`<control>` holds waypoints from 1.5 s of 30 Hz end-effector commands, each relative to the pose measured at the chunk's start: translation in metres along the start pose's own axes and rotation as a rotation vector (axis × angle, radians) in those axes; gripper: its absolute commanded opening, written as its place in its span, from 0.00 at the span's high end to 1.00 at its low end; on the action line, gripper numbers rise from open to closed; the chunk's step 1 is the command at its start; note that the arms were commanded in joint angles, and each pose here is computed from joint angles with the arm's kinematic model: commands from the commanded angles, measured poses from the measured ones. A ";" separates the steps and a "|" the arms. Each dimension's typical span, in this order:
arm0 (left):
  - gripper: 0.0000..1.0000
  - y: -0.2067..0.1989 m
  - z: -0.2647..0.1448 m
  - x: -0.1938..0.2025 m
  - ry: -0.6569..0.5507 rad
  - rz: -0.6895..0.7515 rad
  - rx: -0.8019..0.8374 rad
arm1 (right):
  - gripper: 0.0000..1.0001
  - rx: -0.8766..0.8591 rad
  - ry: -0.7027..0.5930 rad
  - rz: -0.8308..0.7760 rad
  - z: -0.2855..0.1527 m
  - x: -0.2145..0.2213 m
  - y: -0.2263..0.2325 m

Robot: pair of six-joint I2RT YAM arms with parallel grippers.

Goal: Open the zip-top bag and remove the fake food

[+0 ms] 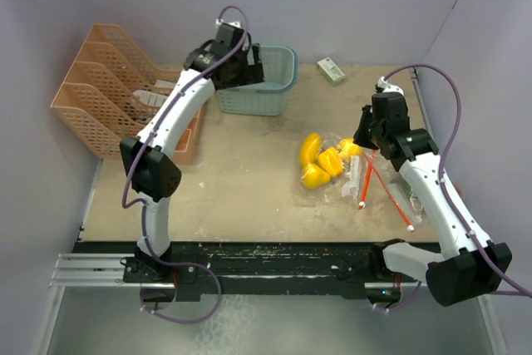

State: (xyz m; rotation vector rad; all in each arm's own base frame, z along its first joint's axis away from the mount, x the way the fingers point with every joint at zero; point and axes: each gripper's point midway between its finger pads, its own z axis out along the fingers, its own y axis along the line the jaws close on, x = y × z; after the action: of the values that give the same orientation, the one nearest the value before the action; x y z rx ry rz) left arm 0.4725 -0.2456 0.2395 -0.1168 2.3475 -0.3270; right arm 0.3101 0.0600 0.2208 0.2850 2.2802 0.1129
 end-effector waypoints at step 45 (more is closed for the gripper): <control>0.46 0.149 0.070 -0.072 -0.084 -0.154 -0.123 | 0.84 0.004 0.040 -0.012 0.030 -0.001 0.008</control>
State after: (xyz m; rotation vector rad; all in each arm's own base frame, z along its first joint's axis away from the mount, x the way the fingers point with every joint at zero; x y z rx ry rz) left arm 0.5671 -0.0932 0.1960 -0.3921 2.3094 -0.2115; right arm 0.3354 0.0674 0.1963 0.2812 2.3471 0.0926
